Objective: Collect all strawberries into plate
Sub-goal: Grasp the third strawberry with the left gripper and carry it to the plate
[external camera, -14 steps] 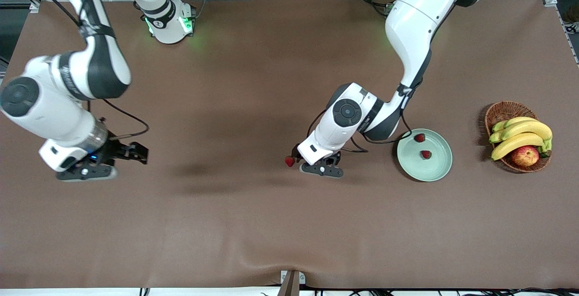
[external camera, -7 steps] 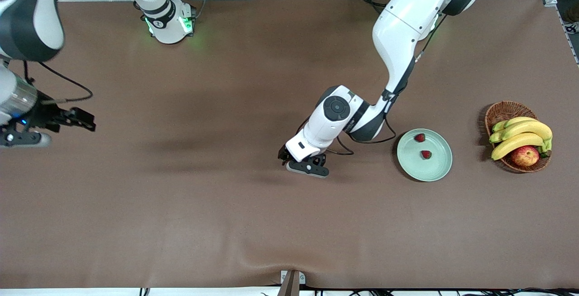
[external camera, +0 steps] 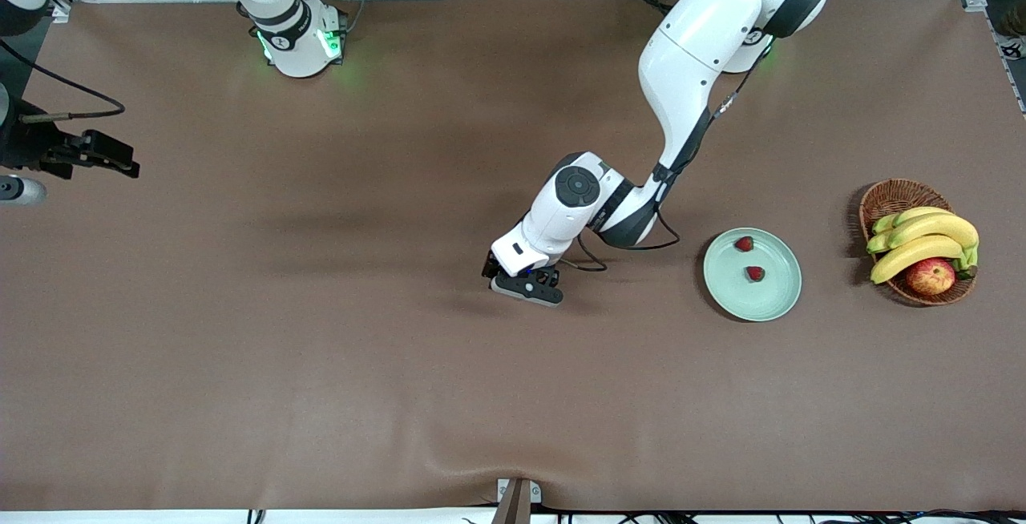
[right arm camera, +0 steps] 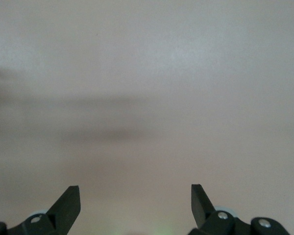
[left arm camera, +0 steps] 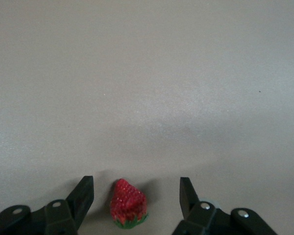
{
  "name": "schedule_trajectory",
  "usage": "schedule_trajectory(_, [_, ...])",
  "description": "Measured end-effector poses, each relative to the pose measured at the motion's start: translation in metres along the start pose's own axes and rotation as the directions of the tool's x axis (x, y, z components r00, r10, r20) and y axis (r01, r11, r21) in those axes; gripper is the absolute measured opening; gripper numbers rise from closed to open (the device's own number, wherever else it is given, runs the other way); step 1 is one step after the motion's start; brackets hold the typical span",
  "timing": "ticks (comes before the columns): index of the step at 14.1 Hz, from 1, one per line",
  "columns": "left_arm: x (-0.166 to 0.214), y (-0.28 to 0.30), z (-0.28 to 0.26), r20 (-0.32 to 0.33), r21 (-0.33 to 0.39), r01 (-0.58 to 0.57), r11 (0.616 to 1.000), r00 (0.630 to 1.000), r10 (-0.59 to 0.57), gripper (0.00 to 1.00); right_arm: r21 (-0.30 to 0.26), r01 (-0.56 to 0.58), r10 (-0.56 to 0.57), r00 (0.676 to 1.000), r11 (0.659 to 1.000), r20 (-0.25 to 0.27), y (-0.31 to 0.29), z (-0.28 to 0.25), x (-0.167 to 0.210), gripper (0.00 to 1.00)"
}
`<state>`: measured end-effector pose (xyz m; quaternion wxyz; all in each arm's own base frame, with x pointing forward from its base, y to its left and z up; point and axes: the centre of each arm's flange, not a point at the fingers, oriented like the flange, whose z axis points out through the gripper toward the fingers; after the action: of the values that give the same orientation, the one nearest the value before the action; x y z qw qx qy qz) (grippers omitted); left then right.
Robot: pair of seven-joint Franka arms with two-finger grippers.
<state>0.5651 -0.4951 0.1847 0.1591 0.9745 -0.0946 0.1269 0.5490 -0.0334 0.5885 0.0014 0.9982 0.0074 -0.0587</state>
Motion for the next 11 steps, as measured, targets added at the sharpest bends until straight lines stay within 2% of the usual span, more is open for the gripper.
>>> schedule_trajectory(1, [0.000,0.001,0.000,-0.001,-0.001,-0.001,1.000,1.000,0.001,0.73,0.001,0.004,-0.004,1.000,1.000,0.009,-0.002,-0.004,-0.002,1.00])
schedule_trajectory(2, [0.000,0.002,0.000,-0.001,-0.001,-0.002,1.000,1.000,0.002,0.71,0.001,0.007,-0.007,1.000,1.000,0.011,-0.004,-0.007,-0.004,1.00])
schedule_trajectory(6, [-0.003,0.000,0.005,0.007,0.002,-0.002,1.000,1.000,0.002,0.71,0.001,0.011,-0.011,1.000,1.000,-0.010,-0.006,-0.022,-0.012,1.00])
schedule_trajectory(8, [-0.004,0.000,0.006,0.008,0.003,-0.002,1.000,1.000,0.002,0.68,0.003,0.009,-0.009,1.000,1.000,-0.013,-0.006,-0.026,-0.016,1.00])
schedule_trajectory(9, [-0.004,0.000,0.006,0.009,0.003,-0.002,1.000,1.000,0.002,0.61,0.005,0.008,-0.008,1.000,1.000,-0.014,-0.006,-0.027,-0.017,1.00])
schedule_trajectory(11, [-0.006,-0.001,0.008,0.013,0.005,-0.003,1.000,1.000,0.003,0.37,0.016,0.006,-0.005,1.000,1.000,-0.015,-0.007,-0.028,-0.017,1.00])
